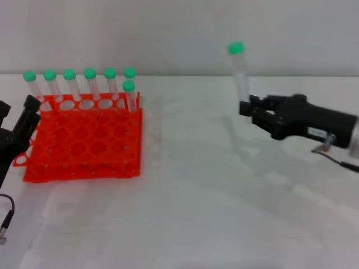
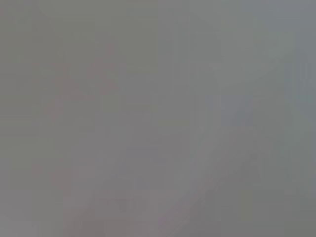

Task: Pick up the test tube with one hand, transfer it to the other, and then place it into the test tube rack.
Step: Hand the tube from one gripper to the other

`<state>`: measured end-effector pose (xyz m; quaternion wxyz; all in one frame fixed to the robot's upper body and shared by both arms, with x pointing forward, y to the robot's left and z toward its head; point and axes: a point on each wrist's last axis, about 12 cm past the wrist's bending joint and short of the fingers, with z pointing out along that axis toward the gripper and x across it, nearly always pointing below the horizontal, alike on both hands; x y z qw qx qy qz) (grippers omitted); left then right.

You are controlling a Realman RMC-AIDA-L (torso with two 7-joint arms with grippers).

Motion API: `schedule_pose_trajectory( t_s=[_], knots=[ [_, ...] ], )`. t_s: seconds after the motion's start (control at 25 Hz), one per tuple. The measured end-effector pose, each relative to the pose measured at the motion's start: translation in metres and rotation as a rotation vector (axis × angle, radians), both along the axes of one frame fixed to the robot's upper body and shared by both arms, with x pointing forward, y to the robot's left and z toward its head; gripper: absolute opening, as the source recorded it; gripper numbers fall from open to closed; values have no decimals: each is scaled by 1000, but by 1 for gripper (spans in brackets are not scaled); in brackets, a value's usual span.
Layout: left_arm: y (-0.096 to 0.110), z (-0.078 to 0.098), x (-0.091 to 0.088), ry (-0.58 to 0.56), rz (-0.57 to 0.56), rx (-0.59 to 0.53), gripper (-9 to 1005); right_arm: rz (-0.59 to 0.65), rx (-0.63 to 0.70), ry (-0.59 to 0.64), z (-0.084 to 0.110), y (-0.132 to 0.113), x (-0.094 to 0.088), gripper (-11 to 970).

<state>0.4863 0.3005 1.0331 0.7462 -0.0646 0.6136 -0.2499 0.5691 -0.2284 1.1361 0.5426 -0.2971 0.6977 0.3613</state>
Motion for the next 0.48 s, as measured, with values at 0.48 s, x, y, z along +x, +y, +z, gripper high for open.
schedule_pose_trajectory(
  t_s=[0.48],
  knots=[
    [-38, 12, 8, -58, -283, 29, 832, -108, 8, -430, -73, -31, -46, 187]
  ],
)
